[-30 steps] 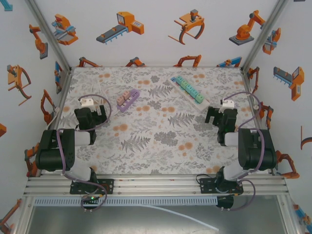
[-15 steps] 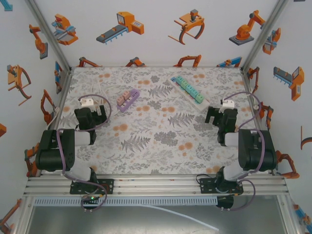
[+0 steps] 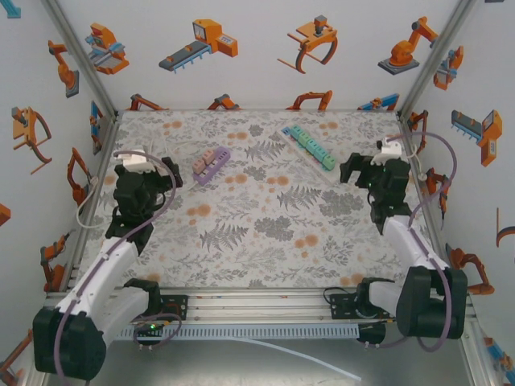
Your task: Pull the plug off the socket
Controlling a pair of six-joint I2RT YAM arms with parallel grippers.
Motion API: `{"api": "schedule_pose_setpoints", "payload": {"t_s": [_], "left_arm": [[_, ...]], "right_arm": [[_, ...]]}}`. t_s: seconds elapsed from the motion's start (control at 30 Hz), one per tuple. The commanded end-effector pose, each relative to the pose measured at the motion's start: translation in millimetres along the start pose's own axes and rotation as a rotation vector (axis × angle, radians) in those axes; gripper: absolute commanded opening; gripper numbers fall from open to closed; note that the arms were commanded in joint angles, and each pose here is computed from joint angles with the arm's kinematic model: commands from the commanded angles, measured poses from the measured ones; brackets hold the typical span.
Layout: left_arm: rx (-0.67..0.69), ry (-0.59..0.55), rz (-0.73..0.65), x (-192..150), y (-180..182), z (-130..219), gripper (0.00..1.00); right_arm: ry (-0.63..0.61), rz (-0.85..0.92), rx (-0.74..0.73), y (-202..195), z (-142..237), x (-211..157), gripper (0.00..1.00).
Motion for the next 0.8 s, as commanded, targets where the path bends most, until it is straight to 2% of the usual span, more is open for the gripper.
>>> {"api": "schedule_pose_setpoints", "payload": {"t_s": [0.0,0.2,0.4,0.47,0.57,0.77], "left_arm": [[-0.209,0.203,0.039,-11.8,-41.4,15.6,0.97],[-0.67,0.416,-0.1,-29.1,-128.8,57.3,0.97],[-0.935,0.572,-0.272,-66.3,-174.2,102.2,0.97],[-0.95,0.616,-0.318,-77.1,-177.2,110.0,0.97],[-0.887,0.633,-0.349,-84.6,-173.6,111.0,0.97],[-0.809,0.598,-0.305,-81.9,-164.2,109.8,0.97]], "right_arm": [[0.068,0.003,0.179,16.9,-17.3,8.2,0.99],[0.208,0.188,0.31,39.9,-85.0,24.5,0.99],[0.372,0.216,0.385,54.7,-169.6,15.1,0.99],[0.416,0.21,0.411,58.3,-195.3,7.6,0.99],[0.479,0.218,0.461,65.8,-225.7,-7.2,0.99],[0.58,0.258,0.53,83.9,-252.3,-23.6,0.99]]}}
Point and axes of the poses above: each hand's point on the last joint's axis, 136 mm out from that joint toward the fingers, its own z axis back along the fingers, its own y axis along the line the jaws close on, x = y × z, the point moved 7 cm from there along z, back along the fingers, and after that the axes turned 15 degrees about z, right-handed, at the moved point
